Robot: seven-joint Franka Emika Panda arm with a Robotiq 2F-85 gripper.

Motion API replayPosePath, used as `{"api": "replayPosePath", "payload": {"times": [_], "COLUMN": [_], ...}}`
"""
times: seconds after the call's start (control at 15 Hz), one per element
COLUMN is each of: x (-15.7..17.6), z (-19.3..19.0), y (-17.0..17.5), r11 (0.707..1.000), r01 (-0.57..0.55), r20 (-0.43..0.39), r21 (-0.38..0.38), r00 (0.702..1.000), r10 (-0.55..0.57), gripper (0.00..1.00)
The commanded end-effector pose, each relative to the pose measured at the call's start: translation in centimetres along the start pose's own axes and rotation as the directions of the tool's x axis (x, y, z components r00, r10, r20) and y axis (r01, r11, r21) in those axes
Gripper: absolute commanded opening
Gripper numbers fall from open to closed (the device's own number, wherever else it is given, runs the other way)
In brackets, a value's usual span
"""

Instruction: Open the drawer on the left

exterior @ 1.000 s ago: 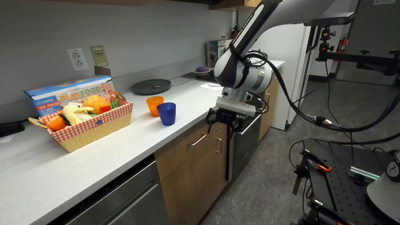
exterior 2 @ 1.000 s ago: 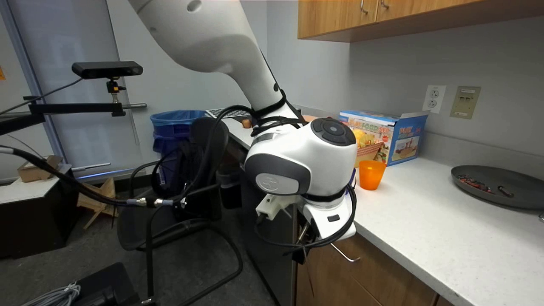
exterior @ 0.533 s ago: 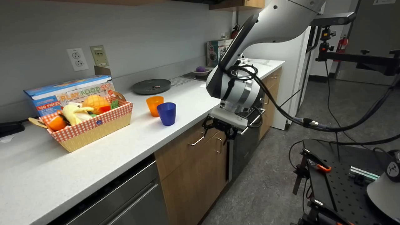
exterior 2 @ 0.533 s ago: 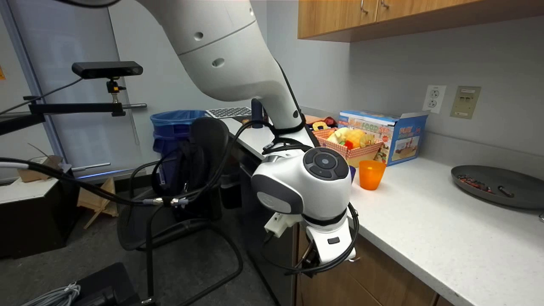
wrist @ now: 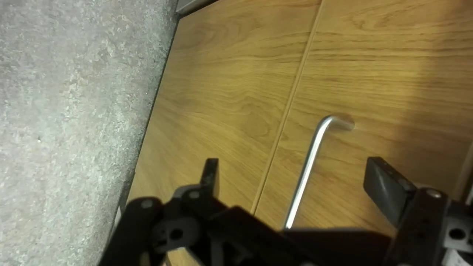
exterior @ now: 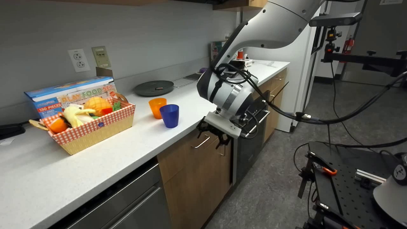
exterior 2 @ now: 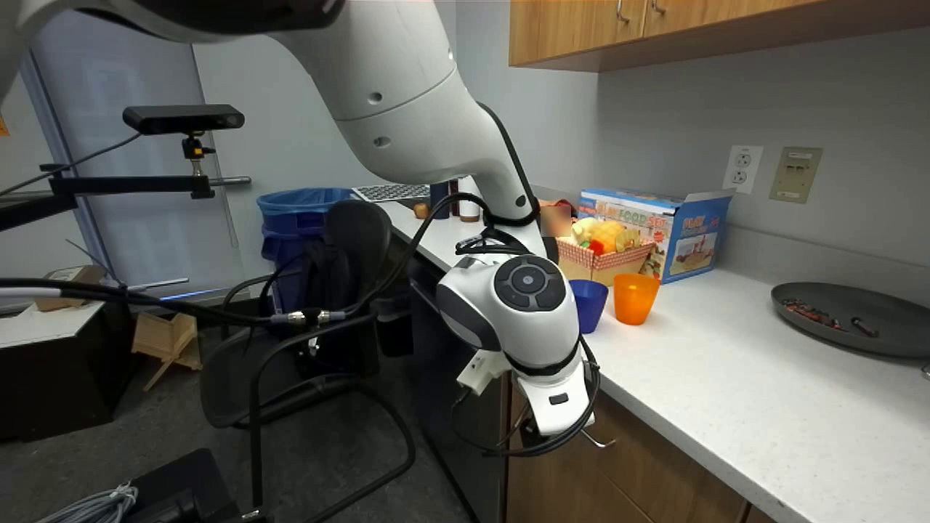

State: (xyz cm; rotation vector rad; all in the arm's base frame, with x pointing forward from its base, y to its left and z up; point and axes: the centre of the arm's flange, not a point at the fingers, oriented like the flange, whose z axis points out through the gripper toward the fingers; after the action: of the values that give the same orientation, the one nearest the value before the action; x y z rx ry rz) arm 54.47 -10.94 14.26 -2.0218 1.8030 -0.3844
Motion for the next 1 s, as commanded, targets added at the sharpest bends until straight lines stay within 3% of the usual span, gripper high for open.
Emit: {"api": "replayPosePath", "payload": {"times": [0.0,0.13,0.2,0.53,0.93], "x": [0.2,0.2,3.5,6.4,5.3], "z": [1.6,1.8,2.7,5.3,5.6], "y": [1.0,1.1,1.1,2.5,3.2], "r11": [0.999,0.999,0.998,0.998,0.999], "r01": [-0.005,-0.009,-0.026,-0.061,-0.043], "r20": [-0.04,-0.046,-0.045,-0.071,-0.046], "r21": [0.043,0.042,0.048,0.029,0.022], "r00": [0.999,0.999,0.999,0.995,0.998], "r10": [0.006,0.011,0.028,0.063,0.043], "gripper": [1.0,1.0,1.0,1.0,1.0]}}
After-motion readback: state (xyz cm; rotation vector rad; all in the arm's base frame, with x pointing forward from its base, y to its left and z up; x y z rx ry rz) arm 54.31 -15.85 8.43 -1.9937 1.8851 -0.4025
